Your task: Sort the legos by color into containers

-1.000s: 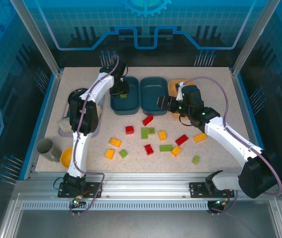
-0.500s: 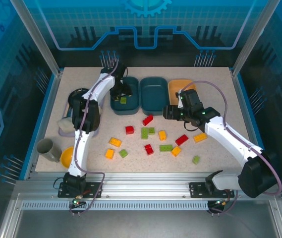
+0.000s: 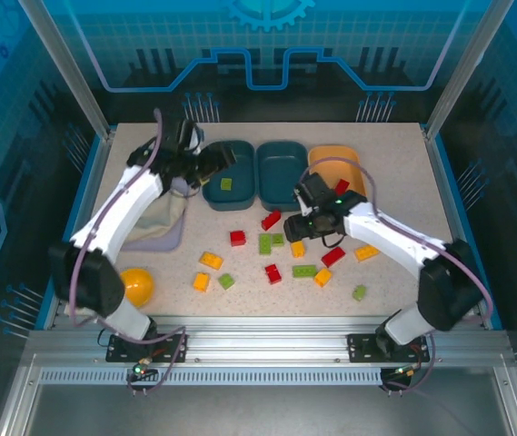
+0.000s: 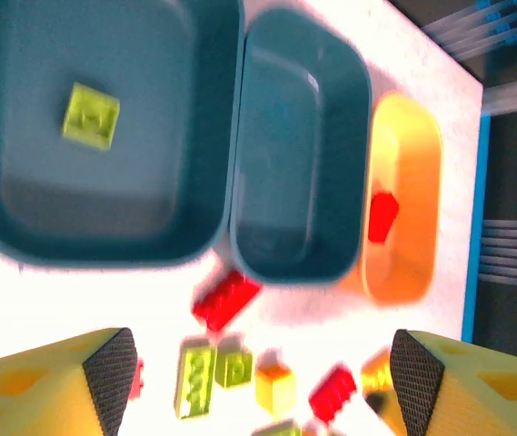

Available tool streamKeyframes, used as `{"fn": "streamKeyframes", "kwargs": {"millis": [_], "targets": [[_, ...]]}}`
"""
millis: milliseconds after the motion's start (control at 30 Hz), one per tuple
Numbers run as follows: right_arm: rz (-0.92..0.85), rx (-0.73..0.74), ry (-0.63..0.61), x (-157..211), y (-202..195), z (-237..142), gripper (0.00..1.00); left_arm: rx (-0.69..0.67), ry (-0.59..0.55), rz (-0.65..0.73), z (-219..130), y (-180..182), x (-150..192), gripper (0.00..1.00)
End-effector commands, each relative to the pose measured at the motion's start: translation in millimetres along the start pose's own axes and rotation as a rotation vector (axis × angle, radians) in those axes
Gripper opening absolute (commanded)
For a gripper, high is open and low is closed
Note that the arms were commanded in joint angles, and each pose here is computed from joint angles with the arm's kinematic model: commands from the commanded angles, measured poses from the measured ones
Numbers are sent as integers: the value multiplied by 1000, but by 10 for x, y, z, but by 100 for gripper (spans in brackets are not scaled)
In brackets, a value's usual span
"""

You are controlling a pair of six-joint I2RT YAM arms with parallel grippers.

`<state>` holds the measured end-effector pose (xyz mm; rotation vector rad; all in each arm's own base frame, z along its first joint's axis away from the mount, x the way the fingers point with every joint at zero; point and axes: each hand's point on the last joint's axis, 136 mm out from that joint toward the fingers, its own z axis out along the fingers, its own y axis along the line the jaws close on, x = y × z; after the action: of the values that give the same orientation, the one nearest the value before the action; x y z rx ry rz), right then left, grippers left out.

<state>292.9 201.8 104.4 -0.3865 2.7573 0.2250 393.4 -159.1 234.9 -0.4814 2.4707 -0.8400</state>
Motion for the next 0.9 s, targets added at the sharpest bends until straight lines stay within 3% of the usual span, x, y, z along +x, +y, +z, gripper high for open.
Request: {"fn": "streamKeyframes", "kwargs": {"millis": [0, 167, 367, 500, 700, 867], "targets": [[4, 57, 133, 174, -16, 212, 68, 72, 69, -73, 41, 104, 503, 78], [31, 98, 241, 301, -51, 524, 63, 63, 104, -88, -78, 350, 1110, 78], [40, 110, 279, 338, -53, 728, 46, 60, 112, -95, -140, 490, 1377, 79], [49, 128, 254, 264, -67, 665, 32, 60, 104, -91, -173, 506, 1407, 79], [65, 138, 25, -349, -78, 91, 29, 70, 51, -94, -246, 444, 1309, 78], [121, 142, 19, -945, -159, 294, 30, 55, -4, -135, -262, 457, 1210, 78]]}}
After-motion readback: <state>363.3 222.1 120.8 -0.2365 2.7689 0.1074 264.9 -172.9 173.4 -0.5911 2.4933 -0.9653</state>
